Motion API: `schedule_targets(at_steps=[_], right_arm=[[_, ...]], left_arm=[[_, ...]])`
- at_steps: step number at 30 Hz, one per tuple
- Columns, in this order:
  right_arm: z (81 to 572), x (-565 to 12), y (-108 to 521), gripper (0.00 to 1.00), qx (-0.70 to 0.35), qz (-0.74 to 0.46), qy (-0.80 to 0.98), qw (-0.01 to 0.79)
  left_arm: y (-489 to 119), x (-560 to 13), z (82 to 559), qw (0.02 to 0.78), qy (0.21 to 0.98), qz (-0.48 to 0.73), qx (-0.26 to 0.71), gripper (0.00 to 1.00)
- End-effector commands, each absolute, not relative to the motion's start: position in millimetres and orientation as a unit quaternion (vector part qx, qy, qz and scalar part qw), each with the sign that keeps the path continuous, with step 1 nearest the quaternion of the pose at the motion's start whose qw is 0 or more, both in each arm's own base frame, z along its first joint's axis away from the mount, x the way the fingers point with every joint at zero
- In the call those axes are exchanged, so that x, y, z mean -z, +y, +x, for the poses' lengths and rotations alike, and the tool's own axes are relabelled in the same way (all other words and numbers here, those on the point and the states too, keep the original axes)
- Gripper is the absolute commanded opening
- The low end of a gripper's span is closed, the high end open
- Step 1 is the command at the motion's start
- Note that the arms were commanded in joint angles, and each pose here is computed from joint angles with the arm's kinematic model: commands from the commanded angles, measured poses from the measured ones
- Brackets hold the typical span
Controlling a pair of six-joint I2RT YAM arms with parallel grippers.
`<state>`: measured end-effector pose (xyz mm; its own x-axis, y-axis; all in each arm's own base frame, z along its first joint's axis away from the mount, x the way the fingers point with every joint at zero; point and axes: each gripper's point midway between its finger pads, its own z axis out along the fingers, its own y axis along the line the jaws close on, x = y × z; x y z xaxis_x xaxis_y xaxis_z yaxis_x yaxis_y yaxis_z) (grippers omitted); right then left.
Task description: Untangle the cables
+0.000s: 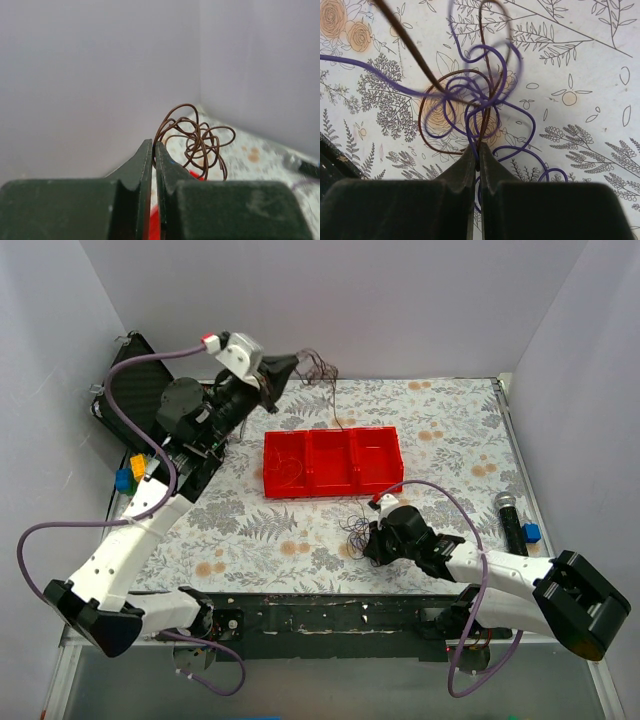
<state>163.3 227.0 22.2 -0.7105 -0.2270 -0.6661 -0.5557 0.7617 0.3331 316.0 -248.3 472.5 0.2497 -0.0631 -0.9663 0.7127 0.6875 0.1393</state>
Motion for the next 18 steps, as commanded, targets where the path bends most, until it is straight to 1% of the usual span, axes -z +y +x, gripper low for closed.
schedule_targets(at_steps=[1, 4, 7, 12, 15, 16, 18], right_arm=[[164, -12, 214, 0.07, -0.236, -0.203, 0.901, 0.303], [164, -11, 215, 0.06, -0.235, -0.203, 0.902, 0.299], [165, -10, 215, 0.06, -0.234, -0.201, 0.903, 0.299], [165, -6, 210, 0.01, -0.219, -0.189, 0.911, 0.293], [165, -1, 206, 0.01, -0.204, -0.182, 0.918, 0.285], [165, 1, 206, 0.01, -0.202, -0.181, 0.92, 0.281], [165, 4, 204, 0.01, -0.194, -0.178, 0.925, 0.275]], left_arm=[[-205, -579, 322, 0.83, 0.48, 0.166, 0.23, 0.0], [-192, -623, 312, 0.855, 0.443, 0.138, 0.231, 0.0], [-191, -648, 299, 0.863, 0.416, 0.141, 0.248, 0.0], [-176, -688, 276, 0.885, 0.363, 0.11, 0.27, 0.0], [-164, -719, 262, 0.905, 0.315, 0.091, 0.271, 0.0], [-155, -730, 259, 0.912, 0.303, 0.069, 0.267, 0.0], [-151, -745, 253, 0.917, 0.286, 0.066, 0.269, 0.0]])
